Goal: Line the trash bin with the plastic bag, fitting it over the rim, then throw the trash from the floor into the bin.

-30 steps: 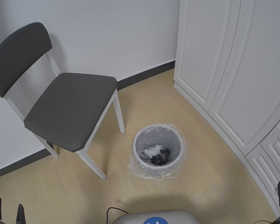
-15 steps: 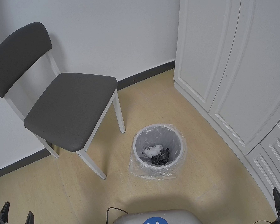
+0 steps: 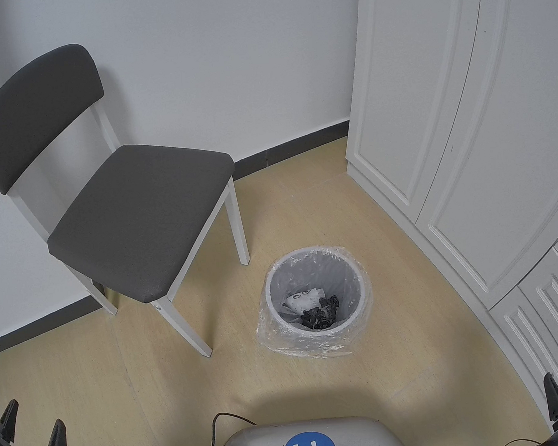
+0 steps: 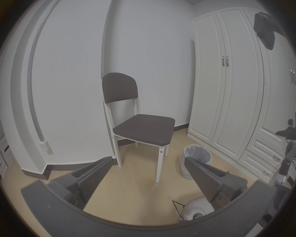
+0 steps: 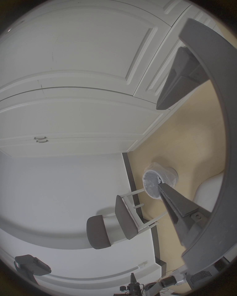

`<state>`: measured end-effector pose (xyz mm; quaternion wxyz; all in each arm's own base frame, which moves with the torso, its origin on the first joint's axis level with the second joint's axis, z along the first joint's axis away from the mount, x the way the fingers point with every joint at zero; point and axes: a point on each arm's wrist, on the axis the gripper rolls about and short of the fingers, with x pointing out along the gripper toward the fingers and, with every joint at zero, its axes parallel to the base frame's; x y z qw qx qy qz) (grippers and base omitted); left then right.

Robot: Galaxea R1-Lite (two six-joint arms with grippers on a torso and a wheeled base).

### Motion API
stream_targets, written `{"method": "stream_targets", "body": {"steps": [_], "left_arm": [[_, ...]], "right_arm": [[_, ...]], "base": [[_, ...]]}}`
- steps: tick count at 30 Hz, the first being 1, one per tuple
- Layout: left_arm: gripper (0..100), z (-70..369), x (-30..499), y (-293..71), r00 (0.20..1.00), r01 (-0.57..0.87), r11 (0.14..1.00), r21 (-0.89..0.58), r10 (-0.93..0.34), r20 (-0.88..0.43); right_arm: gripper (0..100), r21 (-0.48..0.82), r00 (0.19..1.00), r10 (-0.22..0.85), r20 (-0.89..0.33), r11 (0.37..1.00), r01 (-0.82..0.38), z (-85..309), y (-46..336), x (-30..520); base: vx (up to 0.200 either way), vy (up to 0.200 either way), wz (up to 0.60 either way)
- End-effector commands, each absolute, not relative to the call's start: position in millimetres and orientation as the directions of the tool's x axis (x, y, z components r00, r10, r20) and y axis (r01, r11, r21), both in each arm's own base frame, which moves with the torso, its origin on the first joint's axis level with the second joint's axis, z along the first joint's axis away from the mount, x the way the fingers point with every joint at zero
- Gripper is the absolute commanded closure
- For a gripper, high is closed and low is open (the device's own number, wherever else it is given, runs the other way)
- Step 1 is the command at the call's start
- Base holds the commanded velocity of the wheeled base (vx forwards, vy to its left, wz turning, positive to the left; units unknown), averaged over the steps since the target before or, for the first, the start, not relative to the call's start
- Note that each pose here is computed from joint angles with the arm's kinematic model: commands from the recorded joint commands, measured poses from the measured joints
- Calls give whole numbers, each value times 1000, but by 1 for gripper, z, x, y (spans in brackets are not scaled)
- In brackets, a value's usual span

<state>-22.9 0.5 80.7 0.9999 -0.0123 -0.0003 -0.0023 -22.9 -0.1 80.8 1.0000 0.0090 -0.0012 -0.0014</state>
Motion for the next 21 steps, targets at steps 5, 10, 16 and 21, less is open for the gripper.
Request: {"method": "stream_targets", "body": {"steps": [5, 10, 16, 21], "left_arm": [[0, 75, -23, 0, 1000, 9, 1000, -9, -9, 0], [0, 75, -23, 0, 1000, 9, 1000, -8, -9, 0], [0, 75, -23, 0, 1000, 9, 1000, -8, -9, 0], [0, 75, -23, 0, 1000, 9, 1000, -8, -9, 0]], "right_arm": [[0, 18, 1000, -3, 2, 1000, 3, 76, 0, -23], [0, 18, 1000, -3, 3, 1000, 3, 76, 0, -23], [0, 18, 1000, -3, 2, 1000, 3, 76, 0, -23], [0, 18, 1000, -3, 3, 1000, 3, 76, 0, -23]], "base": [[0, 0, 0], [0, 0, 0], [0, 0, 0], [0, 0, 0]]}}
